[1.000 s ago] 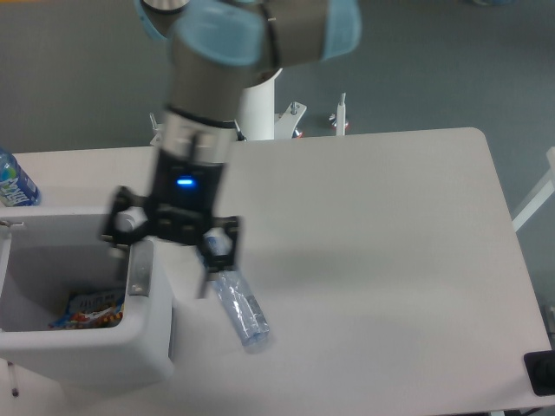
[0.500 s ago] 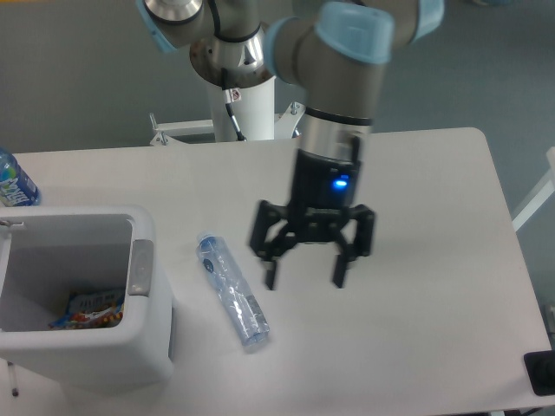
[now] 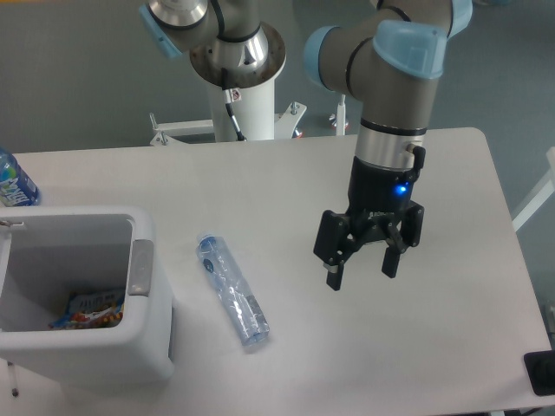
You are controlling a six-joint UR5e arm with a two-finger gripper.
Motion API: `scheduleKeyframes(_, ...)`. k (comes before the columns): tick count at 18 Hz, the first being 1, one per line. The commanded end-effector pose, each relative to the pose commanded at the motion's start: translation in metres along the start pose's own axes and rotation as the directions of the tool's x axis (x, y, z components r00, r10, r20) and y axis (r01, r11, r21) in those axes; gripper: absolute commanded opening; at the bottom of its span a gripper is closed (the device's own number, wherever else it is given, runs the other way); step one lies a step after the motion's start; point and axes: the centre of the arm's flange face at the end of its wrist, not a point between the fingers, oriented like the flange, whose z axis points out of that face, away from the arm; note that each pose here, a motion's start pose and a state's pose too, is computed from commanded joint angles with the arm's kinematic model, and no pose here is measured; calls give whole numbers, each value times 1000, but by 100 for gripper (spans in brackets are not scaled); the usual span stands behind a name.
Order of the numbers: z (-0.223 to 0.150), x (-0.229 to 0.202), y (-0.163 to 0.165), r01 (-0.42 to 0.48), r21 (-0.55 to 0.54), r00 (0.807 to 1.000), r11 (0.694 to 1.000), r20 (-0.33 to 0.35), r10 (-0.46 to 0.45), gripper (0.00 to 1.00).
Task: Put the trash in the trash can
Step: 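Raise the gripper out of the bin and move it back over the table, then lower the gripper onto the clear plastic bottle and close on it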
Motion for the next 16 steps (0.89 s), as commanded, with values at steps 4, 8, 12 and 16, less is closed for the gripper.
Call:
scheduleKeyframes(4,20,-7,8,-2,-37,999,999,32,3,100)
scheduleKeyframes(8,47,-7,29,-37,-99,998,994,43,42,100)
scheduleKeyframes(12,72,-4,43,-62,-152,996,986,54,71,100)
scheduleKeyframes(16,106,14,57,-94,-210,991,973,70,111,100)
